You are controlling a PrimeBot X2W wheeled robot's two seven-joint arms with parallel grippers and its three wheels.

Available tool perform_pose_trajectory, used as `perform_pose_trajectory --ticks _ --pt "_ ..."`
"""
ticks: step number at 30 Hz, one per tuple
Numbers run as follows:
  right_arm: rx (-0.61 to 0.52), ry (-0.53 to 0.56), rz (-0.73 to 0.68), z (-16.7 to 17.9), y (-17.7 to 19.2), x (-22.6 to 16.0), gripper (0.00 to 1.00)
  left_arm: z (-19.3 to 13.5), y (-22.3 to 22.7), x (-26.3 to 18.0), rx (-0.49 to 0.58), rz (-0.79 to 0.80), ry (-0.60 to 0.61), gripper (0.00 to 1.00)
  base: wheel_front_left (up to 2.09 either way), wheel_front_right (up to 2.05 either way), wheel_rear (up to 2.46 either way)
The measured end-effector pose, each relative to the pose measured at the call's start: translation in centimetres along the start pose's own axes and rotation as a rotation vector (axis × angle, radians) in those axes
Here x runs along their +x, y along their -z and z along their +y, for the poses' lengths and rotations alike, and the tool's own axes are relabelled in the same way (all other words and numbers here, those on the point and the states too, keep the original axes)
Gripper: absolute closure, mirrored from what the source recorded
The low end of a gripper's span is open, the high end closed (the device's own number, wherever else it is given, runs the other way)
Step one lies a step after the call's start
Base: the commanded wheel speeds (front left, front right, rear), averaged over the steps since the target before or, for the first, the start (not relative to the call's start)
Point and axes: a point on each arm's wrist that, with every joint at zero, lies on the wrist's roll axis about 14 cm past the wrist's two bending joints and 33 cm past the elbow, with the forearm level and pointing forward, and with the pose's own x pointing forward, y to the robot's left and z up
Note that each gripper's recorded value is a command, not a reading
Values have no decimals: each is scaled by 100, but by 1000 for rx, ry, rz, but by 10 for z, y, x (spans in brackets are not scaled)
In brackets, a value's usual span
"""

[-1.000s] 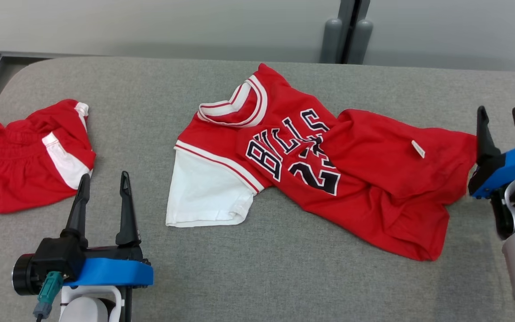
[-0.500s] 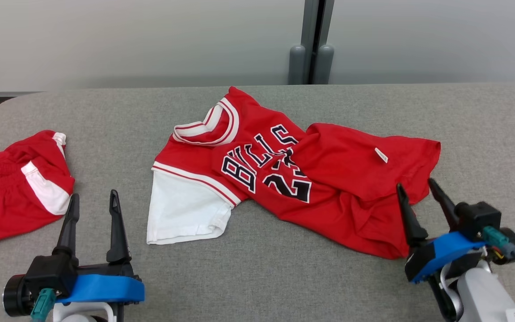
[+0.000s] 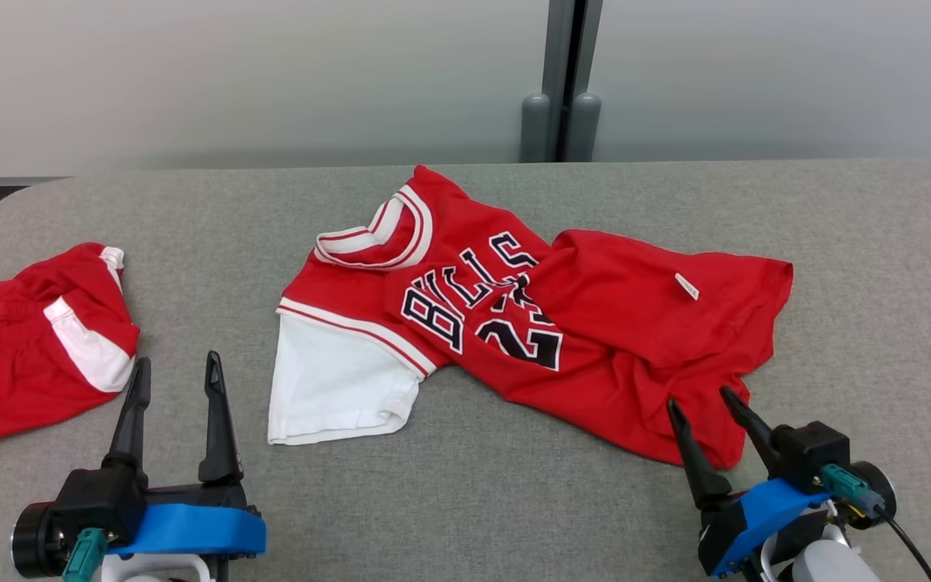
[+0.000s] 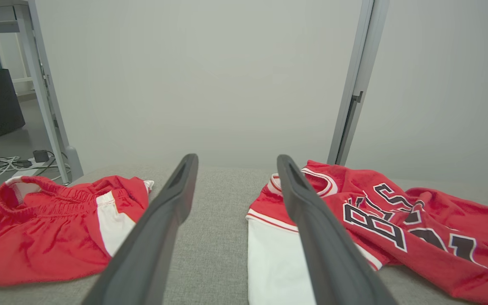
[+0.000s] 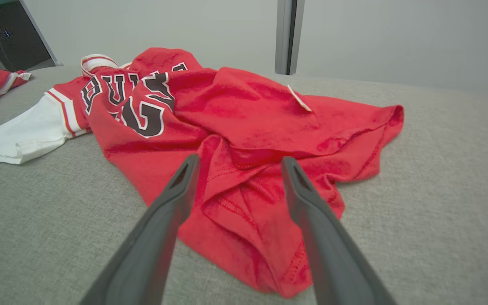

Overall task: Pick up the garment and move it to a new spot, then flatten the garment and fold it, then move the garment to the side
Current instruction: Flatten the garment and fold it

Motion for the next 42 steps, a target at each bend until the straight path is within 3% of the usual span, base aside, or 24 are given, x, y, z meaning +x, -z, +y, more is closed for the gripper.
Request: perform_pose_trajectory --ticks 19,20,21,22,31,38,42 --pt "22 -68 197 22 53 37 0 19 12 3 11 37 -51 0 0 0 0" --pt "23 -70 198 22 53 39 51 19 13 2 12 39 -53 0 0 0 0" --pt "27 -71 196 23 53 41 70 20 13 2 12 40 -54 0 0 0 0" --pt "28 -73 194 24 52 42 100 20 13 2 12 40 -55 0 0 0 0" --pt "83 -82 114 34 31 34 100 10 10 4 -1 30 -31 0 0 0 0" --pt "163 -107 30 52 17 -1 100 -4 8 7 -9 20 9 0 0 0 0" --pt "204 -115 55 61 22 -25 100 -12 8 9 -7 18 34 0 0 0 0"
